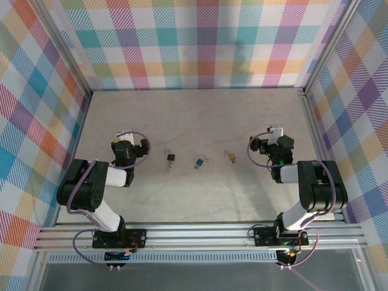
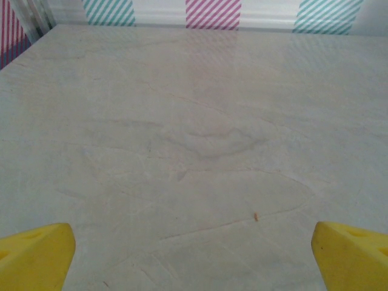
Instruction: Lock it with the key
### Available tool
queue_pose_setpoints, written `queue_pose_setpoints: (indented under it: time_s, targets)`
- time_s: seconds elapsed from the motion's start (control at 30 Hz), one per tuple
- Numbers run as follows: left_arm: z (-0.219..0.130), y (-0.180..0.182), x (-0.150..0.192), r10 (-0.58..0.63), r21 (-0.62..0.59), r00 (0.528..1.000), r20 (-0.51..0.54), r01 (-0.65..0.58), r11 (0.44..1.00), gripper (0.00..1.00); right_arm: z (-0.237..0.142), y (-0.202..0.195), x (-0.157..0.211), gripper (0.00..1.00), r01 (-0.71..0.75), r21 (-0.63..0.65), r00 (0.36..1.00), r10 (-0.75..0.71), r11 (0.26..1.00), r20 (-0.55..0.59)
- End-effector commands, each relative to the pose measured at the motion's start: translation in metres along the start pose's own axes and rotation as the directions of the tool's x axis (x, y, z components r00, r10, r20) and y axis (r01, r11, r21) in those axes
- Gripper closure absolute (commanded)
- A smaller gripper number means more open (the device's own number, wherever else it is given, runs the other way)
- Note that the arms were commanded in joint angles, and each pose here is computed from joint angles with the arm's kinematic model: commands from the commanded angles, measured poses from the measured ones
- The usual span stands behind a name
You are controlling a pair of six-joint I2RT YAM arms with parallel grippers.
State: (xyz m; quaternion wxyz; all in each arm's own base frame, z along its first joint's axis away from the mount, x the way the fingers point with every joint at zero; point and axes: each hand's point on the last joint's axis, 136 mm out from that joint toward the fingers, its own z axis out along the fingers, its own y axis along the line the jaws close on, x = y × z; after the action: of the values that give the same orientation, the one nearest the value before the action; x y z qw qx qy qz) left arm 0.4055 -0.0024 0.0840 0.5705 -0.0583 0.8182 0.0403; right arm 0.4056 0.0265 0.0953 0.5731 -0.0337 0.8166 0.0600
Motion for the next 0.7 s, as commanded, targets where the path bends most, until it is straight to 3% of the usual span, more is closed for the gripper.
queue_pose_setpoints:
  time_s: [0.0,0.67]
  targets:
    - [-0.0068,0.001,0.0032,-0.022,0.03,0.999,-0.024,0.022,0.999,0.0,-0.0063,-0.0037,0.0053,0.01,-0.031,0.014,0.999,0.031,0.999,-0.024]
    - [-0.0061,0.0007,0.0026,-0.023,0.03,0.999,-0.024,0.024,0.999,0.0,-0.0067,-0.002,0.0029,0.01,-0.027,0.002,0.999,0.027,1.0,-0.018]
